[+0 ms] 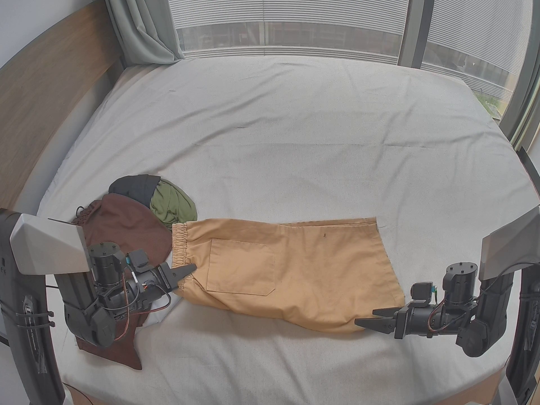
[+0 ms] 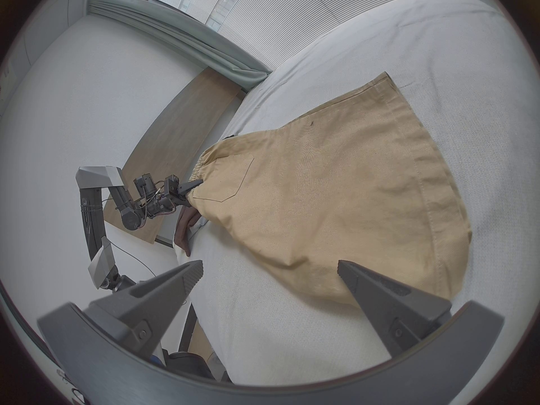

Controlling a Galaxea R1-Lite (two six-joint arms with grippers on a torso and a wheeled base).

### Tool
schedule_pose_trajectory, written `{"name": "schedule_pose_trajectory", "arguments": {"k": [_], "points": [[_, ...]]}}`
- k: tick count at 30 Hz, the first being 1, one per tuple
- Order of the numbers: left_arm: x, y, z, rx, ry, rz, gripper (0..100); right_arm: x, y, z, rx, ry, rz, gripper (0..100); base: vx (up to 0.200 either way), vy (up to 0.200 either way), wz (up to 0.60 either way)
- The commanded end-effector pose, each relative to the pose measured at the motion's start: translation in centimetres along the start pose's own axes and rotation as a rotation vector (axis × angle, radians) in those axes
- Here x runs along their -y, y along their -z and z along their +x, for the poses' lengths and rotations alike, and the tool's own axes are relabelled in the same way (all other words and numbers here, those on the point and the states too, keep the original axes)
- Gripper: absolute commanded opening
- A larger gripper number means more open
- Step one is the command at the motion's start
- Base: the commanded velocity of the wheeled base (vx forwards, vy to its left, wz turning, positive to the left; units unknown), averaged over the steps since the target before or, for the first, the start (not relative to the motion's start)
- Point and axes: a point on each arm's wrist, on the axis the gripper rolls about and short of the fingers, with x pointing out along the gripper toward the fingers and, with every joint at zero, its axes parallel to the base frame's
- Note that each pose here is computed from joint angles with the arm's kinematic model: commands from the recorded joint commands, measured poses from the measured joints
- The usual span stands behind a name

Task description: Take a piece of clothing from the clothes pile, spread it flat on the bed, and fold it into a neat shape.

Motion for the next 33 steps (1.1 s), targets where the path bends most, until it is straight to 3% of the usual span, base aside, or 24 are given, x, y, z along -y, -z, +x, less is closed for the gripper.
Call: {"name": "schedule_pose_trajectory", "arguments": {"k": [1, 33], "points": [[-0.2, -0.2, -0.3, 0.005, -0.002, 0.000, 0, 0.0, 0.0, 0.0, 0.000, -0.001, -0.001, 100, 0.000, 0.000, 0.00], [-1.1, -2.2, -2.5, 0.049, -0.002, 0.001, 0, 0.1, -0.1, -0.1, 0.006, 0.000, -0.001, 100, 0.000, 0.000, 0.00]]}}
